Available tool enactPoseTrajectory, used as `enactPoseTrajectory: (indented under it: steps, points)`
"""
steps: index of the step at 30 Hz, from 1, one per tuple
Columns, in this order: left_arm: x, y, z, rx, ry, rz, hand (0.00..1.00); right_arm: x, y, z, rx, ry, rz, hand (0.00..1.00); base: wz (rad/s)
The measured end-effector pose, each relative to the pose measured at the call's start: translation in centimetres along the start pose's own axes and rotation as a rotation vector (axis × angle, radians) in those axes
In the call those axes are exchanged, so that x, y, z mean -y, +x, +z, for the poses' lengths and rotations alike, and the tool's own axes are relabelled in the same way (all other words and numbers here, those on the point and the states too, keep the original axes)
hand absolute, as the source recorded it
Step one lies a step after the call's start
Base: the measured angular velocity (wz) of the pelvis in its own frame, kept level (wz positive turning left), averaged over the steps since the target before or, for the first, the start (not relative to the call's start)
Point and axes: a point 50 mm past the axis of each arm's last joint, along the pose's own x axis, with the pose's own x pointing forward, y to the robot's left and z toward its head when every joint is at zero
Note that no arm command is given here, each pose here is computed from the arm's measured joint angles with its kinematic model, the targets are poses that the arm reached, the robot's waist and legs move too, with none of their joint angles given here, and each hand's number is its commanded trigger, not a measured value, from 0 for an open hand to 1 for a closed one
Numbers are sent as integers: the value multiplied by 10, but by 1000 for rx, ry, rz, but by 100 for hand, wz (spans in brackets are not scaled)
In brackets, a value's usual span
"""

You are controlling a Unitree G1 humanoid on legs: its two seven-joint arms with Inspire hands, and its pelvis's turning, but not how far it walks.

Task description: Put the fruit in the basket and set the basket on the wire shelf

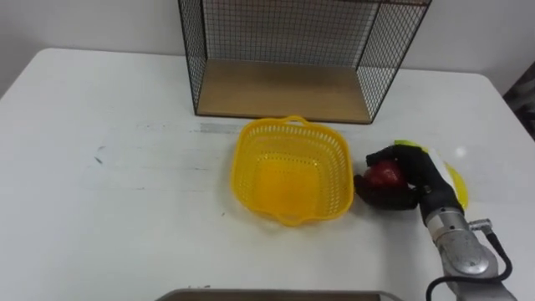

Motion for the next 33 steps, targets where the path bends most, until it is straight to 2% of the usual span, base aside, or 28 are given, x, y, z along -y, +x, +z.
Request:
enactPoseTrajectory:
  steps: [10,15,19,27,33]
  points:
    - [-4,0,-4,-10,-36,21,0,2,-2,-10,-35,119,-38,100,0]
    - [-4,-1,-5,-9,-37,21,0,4,-4,-18,-66,274,-72,100,0]
    - [-2,-1,-5,-10,-40,17,0,8,-5,-22,-80,433,-116,100,-1]
    - [5,-2,-8,-23,-47,1,0,29,-11,-32,-66,953,-286,100,-3]
    - [11,-2,-7,-20,-51,-13,0,32,-11,-25,-38,1100,-317,100,-7]
